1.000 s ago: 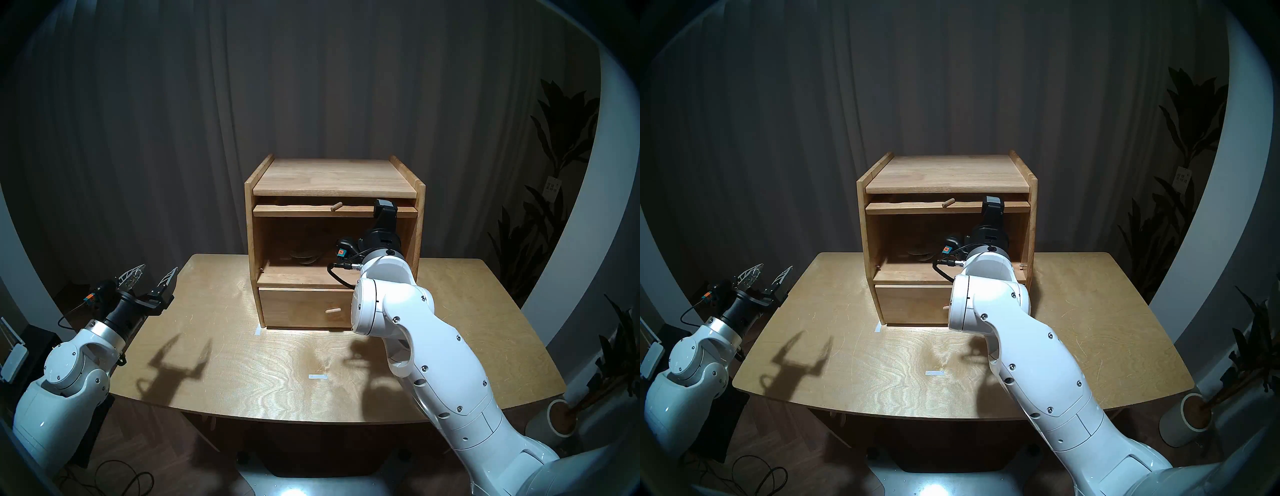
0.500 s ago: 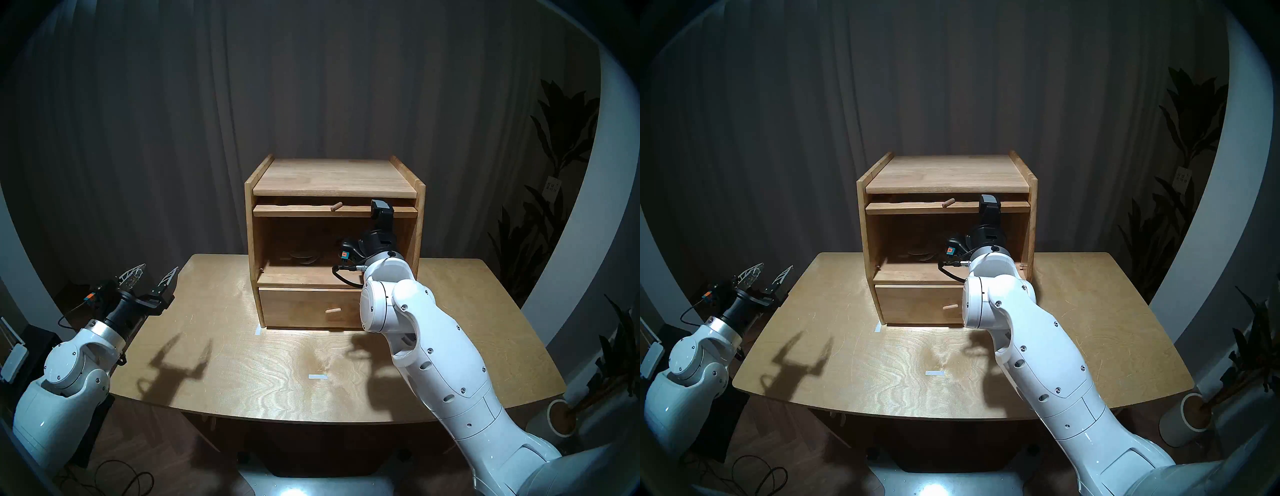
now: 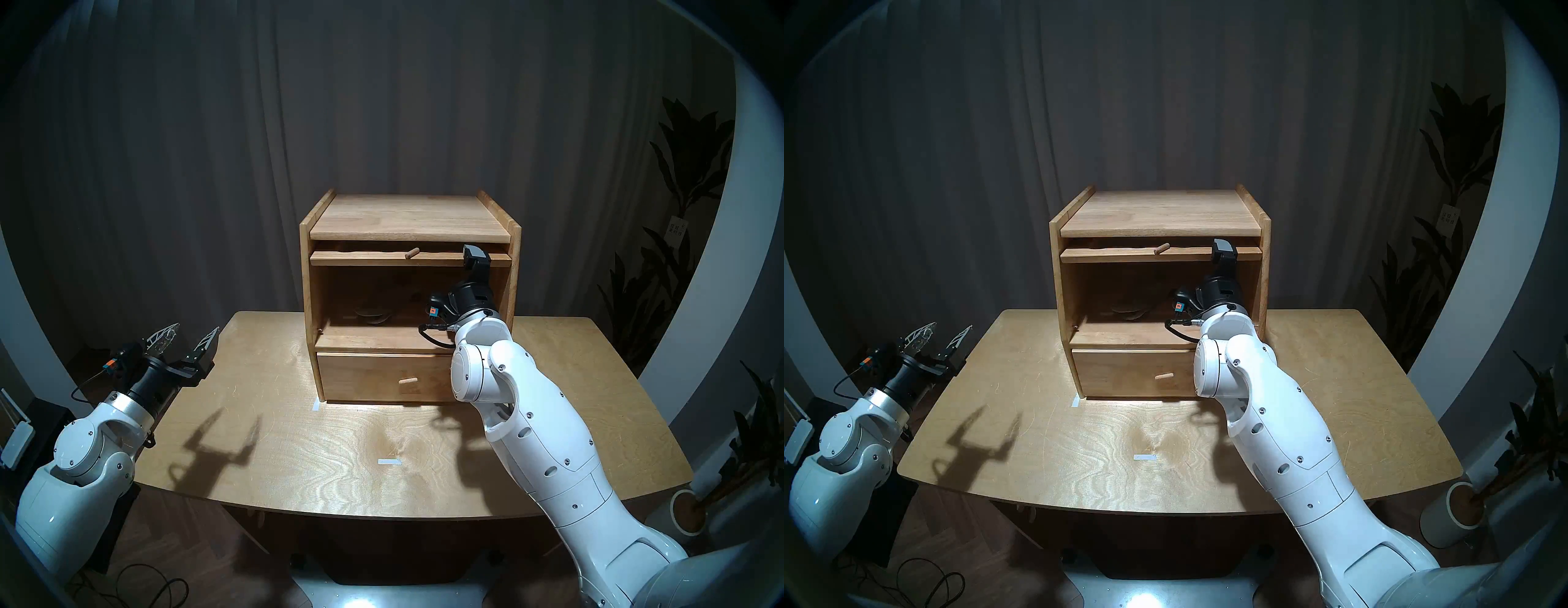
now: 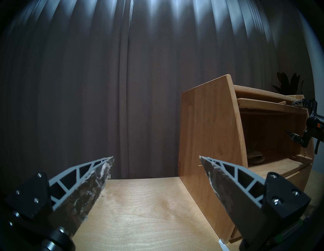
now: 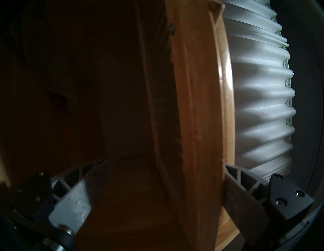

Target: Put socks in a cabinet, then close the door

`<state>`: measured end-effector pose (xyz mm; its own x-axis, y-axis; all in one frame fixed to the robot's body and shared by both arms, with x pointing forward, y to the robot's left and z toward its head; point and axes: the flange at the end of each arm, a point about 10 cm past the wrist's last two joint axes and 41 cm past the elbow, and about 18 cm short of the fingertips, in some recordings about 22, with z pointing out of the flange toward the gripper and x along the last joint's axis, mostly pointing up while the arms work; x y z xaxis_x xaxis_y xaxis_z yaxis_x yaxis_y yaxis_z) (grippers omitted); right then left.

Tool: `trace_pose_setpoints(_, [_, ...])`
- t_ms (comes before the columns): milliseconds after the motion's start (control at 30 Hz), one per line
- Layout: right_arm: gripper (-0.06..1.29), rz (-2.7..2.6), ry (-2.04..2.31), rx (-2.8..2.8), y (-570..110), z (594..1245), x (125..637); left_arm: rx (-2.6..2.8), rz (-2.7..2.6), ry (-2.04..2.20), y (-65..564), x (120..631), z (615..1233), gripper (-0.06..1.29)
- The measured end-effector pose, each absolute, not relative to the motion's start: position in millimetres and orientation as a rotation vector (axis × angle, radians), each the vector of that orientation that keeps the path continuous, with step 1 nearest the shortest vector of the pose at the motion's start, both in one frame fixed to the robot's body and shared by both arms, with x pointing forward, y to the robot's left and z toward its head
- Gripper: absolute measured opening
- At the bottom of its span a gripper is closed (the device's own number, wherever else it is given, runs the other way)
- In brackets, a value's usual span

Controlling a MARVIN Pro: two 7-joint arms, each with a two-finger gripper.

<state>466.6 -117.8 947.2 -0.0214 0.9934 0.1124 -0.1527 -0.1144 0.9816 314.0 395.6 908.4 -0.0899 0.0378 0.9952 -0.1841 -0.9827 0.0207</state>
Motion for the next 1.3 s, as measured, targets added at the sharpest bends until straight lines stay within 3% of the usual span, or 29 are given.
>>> trace_pose_setpoints(367, [1.22,1.385,1.032,1.064,-103.6,971.9,478.1,2.009,2.207,-0.164,395.5,314.0,908.5,1.26])
trace_pose_setpoints(400, [1.15,1.383,1.034,1.064,-103.2,972.1,477.7,2.009,2.207,-0.164,395.5,314.0,908.6,1.26])
trace_pose_setpoints(433, [0.94,1.381,1.035,1.063,-102.6,972.2,477.1,2.009,2.207,-0.164,395.5,314.0,908.5,1.26])
trace_pose_setpoints(467, [0.29,1.378,1.036,1.060,-101.7,972.0,475.0,2.009,2.207,-0.164,395.5,314.0,908.6,1.26])
trace_pose_setpoints(500, [0.25,1.378,1.035,1.058,-101.2,971.8,473.8,2.009,2.207,-0.164,395.5,314.0,908.6,1.26])
trace_pose_setpoints(867, [0.25,1.378,1.039,1.014,-87.3,961.8,438.2,2.009,2.207,-0.164,395.5,314.0,908.6,1.26])
trace_pose_setpoints(1100, [0.12,1.368,1.034,0.997,-88.6,958.5,415.7,2.009,2.207,-0.163,395.6,314.0,908.6,1.26])
trace_pose_setpoints(1300, [0.09,1.364,1.030,0.994,-92.7,956.8,404.6,2.009,2.207,-0.163,395.6,314.0,908.6,1.26])
